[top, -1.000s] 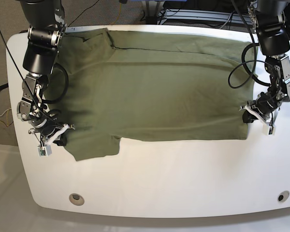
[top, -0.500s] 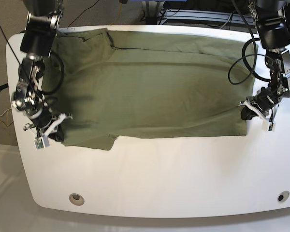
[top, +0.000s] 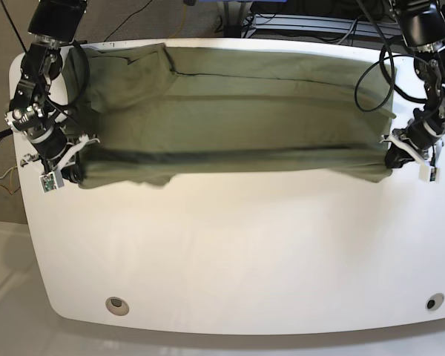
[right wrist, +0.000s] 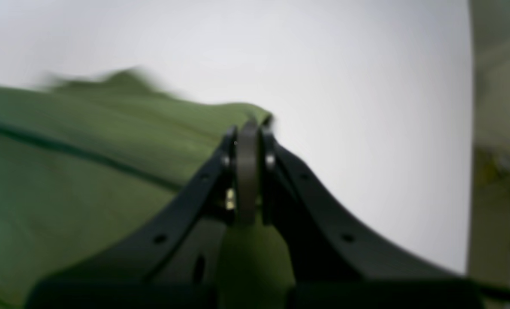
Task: Fold the T-shirt properly
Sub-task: 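Lift the hem side with both grippers and fold it over onto the shoulder fold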
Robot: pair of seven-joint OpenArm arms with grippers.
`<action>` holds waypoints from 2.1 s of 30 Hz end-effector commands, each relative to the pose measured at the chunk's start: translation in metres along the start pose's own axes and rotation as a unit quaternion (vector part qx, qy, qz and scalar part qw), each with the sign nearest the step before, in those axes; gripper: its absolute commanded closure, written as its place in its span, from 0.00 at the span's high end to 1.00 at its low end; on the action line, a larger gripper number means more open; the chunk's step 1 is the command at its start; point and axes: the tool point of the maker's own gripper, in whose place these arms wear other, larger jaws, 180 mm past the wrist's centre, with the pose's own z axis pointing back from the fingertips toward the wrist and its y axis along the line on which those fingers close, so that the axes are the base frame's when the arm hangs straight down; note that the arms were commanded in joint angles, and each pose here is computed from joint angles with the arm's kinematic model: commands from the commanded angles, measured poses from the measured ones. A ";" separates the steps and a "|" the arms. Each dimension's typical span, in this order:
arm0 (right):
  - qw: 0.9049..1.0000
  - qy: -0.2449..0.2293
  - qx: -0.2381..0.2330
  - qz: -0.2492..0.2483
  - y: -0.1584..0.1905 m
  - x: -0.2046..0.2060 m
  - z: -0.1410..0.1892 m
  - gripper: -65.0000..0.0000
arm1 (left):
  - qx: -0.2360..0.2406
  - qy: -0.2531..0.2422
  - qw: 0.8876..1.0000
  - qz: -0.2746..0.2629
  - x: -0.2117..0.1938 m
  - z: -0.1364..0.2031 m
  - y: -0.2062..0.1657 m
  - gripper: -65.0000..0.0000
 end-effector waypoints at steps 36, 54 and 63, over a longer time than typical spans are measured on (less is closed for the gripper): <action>1.000 0.012 -0.016 0.012 0.003 -0.028 0.057 0.00 | 0.023 0.030 0.998 -0.043 -0.035 0.050 -0.003 0.00; 0.999 0.042 0.001 -0.004 0.012 -0.054 0.052 0.09 | 0.024 0.043 0.998 -0.039 -0.055 0.056 -0.004 0.14; 0.998 0.061 0.005 -0.017 0.013 -0.070 0.046 0.04 | 0.023 0.046 0.998 -0.042 -0.056 0.057 -0.006 0.00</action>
